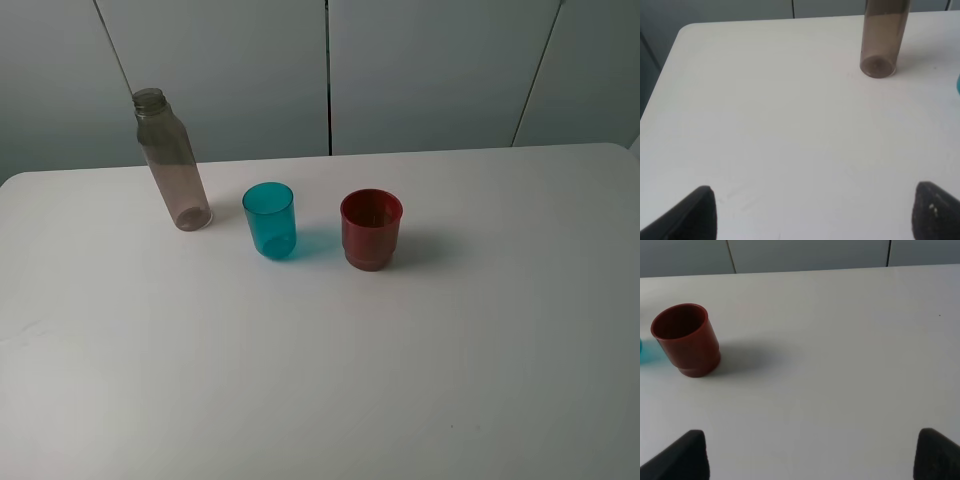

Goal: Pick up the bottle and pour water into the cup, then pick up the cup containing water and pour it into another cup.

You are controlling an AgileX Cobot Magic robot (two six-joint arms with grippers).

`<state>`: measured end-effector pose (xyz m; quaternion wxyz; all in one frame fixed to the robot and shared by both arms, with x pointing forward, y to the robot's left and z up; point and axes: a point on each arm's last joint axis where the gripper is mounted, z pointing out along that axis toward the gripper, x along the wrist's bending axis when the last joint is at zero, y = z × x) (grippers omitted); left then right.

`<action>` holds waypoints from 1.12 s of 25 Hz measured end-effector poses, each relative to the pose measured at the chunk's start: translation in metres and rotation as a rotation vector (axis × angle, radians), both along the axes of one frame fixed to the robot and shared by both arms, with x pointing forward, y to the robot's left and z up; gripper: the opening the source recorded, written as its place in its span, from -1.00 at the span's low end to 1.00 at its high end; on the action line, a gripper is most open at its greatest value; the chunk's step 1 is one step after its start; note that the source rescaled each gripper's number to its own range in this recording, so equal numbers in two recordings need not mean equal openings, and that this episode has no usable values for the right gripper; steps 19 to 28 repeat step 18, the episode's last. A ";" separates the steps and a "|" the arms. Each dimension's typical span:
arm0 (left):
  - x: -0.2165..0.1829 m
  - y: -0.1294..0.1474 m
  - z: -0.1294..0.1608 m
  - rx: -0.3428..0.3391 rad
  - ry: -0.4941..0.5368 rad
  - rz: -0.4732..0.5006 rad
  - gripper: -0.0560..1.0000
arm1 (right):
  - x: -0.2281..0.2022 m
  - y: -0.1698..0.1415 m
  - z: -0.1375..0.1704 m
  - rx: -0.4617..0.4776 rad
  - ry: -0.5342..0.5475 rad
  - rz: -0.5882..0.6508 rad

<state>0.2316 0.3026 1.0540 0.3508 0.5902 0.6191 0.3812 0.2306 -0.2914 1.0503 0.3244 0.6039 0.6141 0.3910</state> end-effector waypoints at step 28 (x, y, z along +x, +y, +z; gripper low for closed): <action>0.000 -0.002 0.000 -0.009 0.000 -0.014 0.99 | 0.000 0.000 0.000 0.000 0.000 0.000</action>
